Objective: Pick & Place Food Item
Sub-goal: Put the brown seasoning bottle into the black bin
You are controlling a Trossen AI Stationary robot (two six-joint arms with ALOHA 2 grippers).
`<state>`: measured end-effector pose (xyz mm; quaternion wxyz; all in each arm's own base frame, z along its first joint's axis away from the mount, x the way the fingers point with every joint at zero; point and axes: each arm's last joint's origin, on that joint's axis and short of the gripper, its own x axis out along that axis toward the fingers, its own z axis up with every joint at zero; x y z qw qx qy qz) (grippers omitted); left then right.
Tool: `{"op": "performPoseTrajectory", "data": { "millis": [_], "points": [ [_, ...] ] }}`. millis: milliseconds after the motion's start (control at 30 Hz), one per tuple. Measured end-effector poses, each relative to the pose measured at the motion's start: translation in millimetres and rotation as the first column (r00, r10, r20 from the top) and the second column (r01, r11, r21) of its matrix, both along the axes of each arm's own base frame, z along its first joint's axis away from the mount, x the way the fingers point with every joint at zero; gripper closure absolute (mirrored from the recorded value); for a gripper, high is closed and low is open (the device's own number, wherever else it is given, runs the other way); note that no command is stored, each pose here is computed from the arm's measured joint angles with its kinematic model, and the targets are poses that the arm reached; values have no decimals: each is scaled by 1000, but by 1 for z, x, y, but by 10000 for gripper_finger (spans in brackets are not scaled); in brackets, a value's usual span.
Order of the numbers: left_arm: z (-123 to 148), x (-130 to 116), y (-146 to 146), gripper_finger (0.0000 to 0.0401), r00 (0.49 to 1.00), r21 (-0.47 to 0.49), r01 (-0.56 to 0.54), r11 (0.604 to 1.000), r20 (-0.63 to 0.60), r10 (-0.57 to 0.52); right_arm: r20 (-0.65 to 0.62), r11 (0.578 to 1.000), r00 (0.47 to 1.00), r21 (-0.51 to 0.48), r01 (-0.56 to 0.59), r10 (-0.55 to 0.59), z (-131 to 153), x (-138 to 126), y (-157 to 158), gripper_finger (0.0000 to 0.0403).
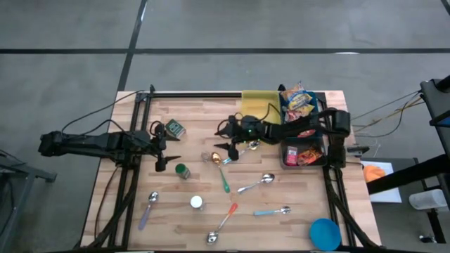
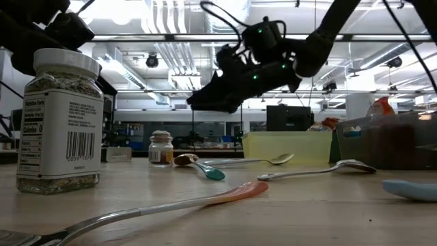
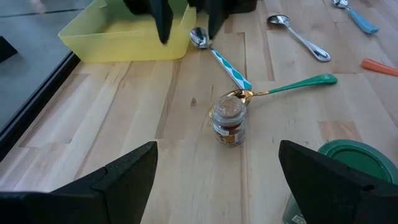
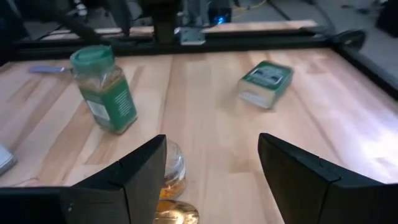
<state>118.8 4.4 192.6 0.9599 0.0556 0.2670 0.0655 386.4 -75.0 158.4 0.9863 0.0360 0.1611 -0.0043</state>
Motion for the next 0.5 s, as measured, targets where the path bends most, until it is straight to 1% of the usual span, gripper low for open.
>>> {"op": "performPoseTrajectory", "data": {
  "millis": [100, 267, 367, 500],
  "points": [
    [0, 0, 0, 61, 1000, 0, 0, 1000, 0, 0, -9, 998, 998, 40, -54, 55, -9, 9, 1, 151],
    [0, 0, 0, 61, 1000, 0, 0, 1000, 0, 0, -17, 993, 996, 90, -81, 83, -21, 31, 10, 151],
    [0, 0, 0, 61, 1000, 0, 0, 1000, 0, 0, -27, 991, 995, 96, -90, 93, -29, 45, 17, 151],
    [0, 0, 0, 61, 1000, 0, 0, 1000, 0, 0, -36, 990, 991, 67, -128, 130, -35, 59, 28, 151]
  ]
}}
